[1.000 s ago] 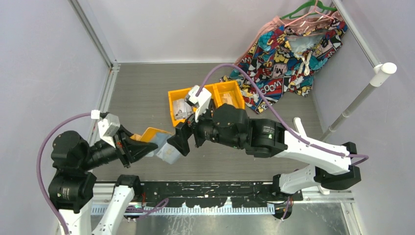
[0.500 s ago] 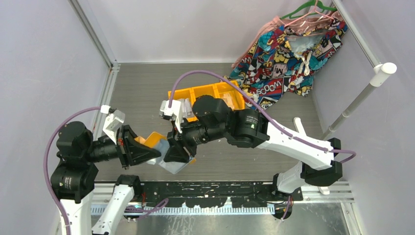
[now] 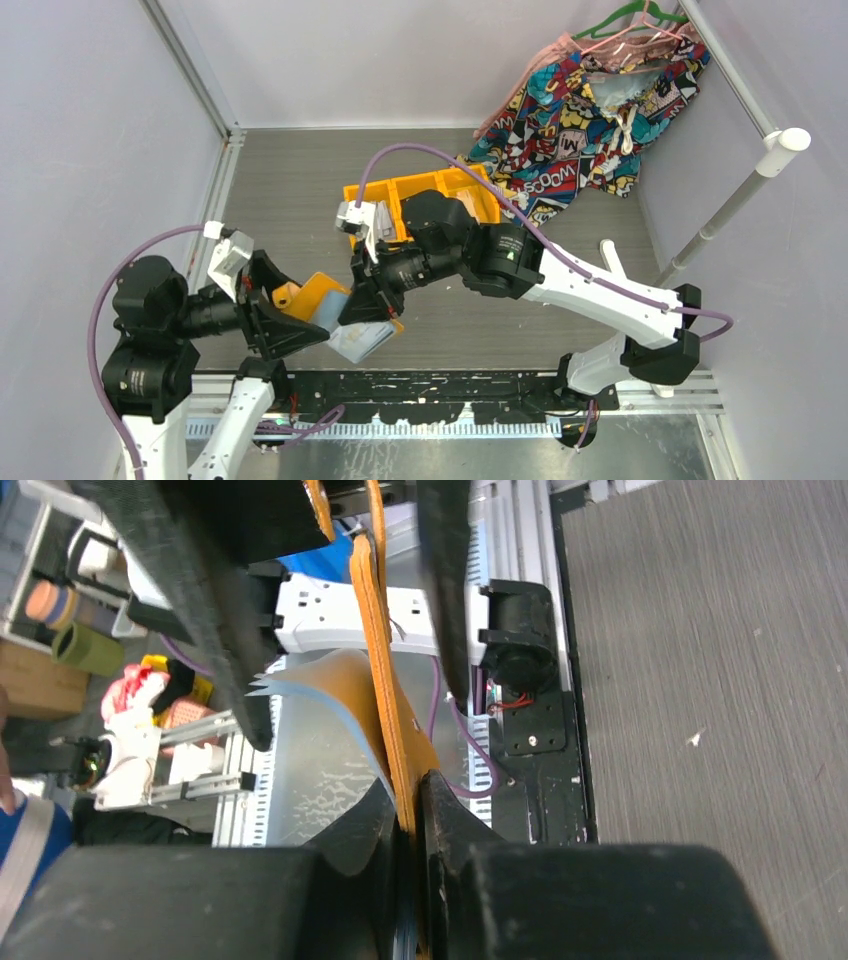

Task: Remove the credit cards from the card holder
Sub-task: Remove the credit card from the card holder.

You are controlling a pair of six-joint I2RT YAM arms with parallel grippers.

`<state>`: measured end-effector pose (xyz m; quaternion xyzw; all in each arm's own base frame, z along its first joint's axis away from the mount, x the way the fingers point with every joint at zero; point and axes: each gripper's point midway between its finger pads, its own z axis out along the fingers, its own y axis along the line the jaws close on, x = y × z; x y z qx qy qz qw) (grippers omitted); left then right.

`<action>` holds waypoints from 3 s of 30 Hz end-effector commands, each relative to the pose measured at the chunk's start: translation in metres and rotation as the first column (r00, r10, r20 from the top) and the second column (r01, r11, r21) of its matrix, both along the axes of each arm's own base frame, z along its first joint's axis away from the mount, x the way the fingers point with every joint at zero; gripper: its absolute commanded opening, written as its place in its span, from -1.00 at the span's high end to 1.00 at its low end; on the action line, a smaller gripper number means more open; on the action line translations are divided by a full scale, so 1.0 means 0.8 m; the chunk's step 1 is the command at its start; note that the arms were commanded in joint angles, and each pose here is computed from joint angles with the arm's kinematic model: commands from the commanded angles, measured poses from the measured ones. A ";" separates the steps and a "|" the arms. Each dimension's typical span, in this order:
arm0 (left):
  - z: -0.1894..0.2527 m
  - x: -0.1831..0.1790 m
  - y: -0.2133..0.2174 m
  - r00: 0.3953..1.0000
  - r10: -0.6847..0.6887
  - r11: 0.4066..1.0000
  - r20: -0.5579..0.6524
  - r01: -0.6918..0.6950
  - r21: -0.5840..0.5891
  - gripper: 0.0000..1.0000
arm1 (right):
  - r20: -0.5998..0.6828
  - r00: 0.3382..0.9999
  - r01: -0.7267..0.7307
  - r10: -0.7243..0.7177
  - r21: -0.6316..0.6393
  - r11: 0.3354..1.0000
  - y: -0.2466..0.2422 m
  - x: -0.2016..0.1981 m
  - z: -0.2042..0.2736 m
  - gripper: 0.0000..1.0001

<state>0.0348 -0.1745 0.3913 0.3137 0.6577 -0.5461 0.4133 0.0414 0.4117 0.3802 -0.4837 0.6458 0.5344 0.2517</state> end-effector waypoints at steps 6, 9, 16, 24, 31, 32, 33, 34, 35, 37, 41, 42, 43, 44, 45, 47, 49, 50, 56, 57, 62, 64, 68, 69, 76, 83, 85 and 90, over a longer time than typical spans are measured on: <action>-0.028 0.036 0.027 0.919 0.344 0.937 0.193 -0.348 -0.011 -0.25 | -0.154 0.966 0.241 -0.207 0.254 0.937 -0.008 0.051 0.063 0.99; -0.032 0.053 0.037 0.882 0.427 0.902 0.197 -0.431 -0.028 -0.12 | -0.193 0.963 0.233 -0.187 0.247 0.941 -0.001 0.048 0.059 0.98; -0.016 0.075 0.050 0.822 0.553 0.833 0.134 -0.543 -0.104 0.43 | -0.232 0.960 0.216 -0.154 0.273 0.937 0.004 0.043 0.057 0.98; -0.004 0.044 0.018 0.936 0.351 0.930 0.004 -0.349 -0.117 0.41 | -0.243 0.960 0.206 -0.140 0.276 0.939 0.004 0.039 0.049 0.98; 0.004 0.055 0.011 0.940 0.316 0.934 -0.126 -0.331 -0.133 0.55 | -0.254 0.956 0.223 -0.146 0.306 0.926 0.001 0.040 0.050 0.93; 0.007 0.058 0.011 0.938 0.314 0.932 -0.144 -0.334 -0.141 0.62 | -0.253 0.956 0.223 -0.145 0.314 0.923 0.001 0.040 0.052 0.91; 0.008 0.059 0.011 0.937 0.313 0.931 -0.157 -0.335 -0.143 0.69 | -0.252 0.957 0.224 -0.146 0.314 0.923 0.000 0.040 0.050 0.88; 0.007 0.061 0.010 0.935 0.312 0.931 -0.172 -0.336 -0.140 0.77 | -0.253 0.956 0.226 -0.148 0.314 0.922 -0.001 0.040 0.051 0.81; 0.006 0.060 0.010 0.931 0.313 0.930 -0.188 -0.341 -0.138 0.82 | -0.255 0.955 0.231 -0.154 0.307 0.923 -0.002 0.040 0.051 0.64; 0.005 0.054 0.008 0.938 0.288 0.937 -0.194 -0.317 -0.143 0.91 | -0.251 0.953 0.234 -0.169 0.256 0.938 -0.006 0.040 0.043 0.41; 0.001 0.042 0.000 0.957 0.185 0.967 -0.224 -0.219 -0.134 1.00 | -0.208 0.962 0.233 -0.179 0.276 0.932 -0.014 0.042 0.058 0.12; 0.000 0.040 -0.002 0.960 0.153 0.973 -0.236 -0.188 -0.134 1.00 | -0.204 0.964 0.224 -0.171 0.275 0.935 -0.013 0.042 0.059 0.10; -0.001 0.037 -0.003 0.962 0.128 0.978 -0.240 -0.163 -0.133 1.00 | -0.202 0.966 0.212 -0.159 0.275 0.938 -0.013 0.041 0.063 0.10; -0.001 0.033 -0.004 0.965 0.109 0.981 -0.237 -0.144 -0.133 1.00 | -0.198 0.969 0.199 -0.148 0.266 0.943 -0.010 0.041 0.062 0.10; 0.000 0.029 -0.005 0.969 0.090 0.984 -0.229 -0.122 -0.133 1.00 | -0.197 0.971 0.186 -0.137 0.263 0.947 -0.008 0.039 0.065 0.10; 0.002 0.018 -0.006 0.977 0.050 0.988 -0.208 -0.079 -0.132 1.00 | -0.190 0.976 0.152 -0.102 0.269 0.951 -0.006 0.035 0.072 0.11; 0.002 0.012 -0.006 0.980 0.030 0.990 -0.199 -0.057 -0.129 1.00 | -0.193 0.979 0.118 -0.068 0.263 0.957 -0.002 0.030 0.072 0.17; 0.002 0.009 -0.006 0.981 0.021 0.991 -0.194 -0.046 -0.125 1.00 | -0.193 0.979 0.111 -0.060 0.263 0.959 -0.001 0.030 0.075 0.29; 0.002 0.001 -0.006 0.987 -0.005 0.994 -0.162 -0.012 -0.109 1.00 | -0.176 0.984 0.070 -0.032 0.214 0.974 0.004 0.027 0.073 0.97; 0.003 0.002 -0.006 0.988 0.001 0.994 -0.157 -0.017 -0.107 0.97 | -0.173 0.984 0.070 -0.033 0.214 0.974 0.004 0.027 0.074 0.98; -0.007 0.019 -0.001 0.971 0.134 0.982 -0.200 -0.158 -0.107 -0.08 | -0.174 0.976 0.185 -0.134 0.316 0.930 0.007 0.052 0.104 0.99; -0.010 0.025 0.001 0.961 0.178 0.970 -0.212 -0.208 -0.129 -0.12 | -0.202 0.965 0.232 -0.165 0.374 0.898 0.007 0.060 0.119 0.98; -0.008 0.020 -0.001 0.956 0.157 0.965 -0.246 -0.202 -0.168 -0.11 | -0.275 0.944 0.300 -0.184 0.479 0.825 0.003 0.070 0.147 0.98; -0.007 0.020 -0.001 0.956 0.156 0.965 -0.249 -0.201 -0.169 -0.10 | -0.296 0.938 0.313 -0.180 0.499 0.808 0.001 0.071 0.152 0.98; 0.000 0.017 -0.001 0.955 0.149 0.962 -0.256 -0.200 -0.186 0.04 | -0.371 0.896 0.425 -0.244 0.553 0.717 -0.015 0.089 0.163 0.98; -0.012 0.058 0.013 0.887 0.336 0.895 -0.316 -0.405 -0.187 0.62 | -0.427 0.864 0.489 -0.267 0.585 0.647 -0.031 0.098 0.157 0.98; -0.010 0.067 0.018 0.870 0.380 0.875 -0.315 -0.449 -0.184 0.70 | -0.436 0.854 0.507 -0.282 0.581 0.637 -0.032 0.099 0.150 0.98; -0.025 0.094 0.031 0.813 0.488 0.831 -0.317 -0.544 -0.115 0.76 | -0.399 0.838 0.544 -0.373 0.547 0.636 -0.033 0.105 0.118 0.98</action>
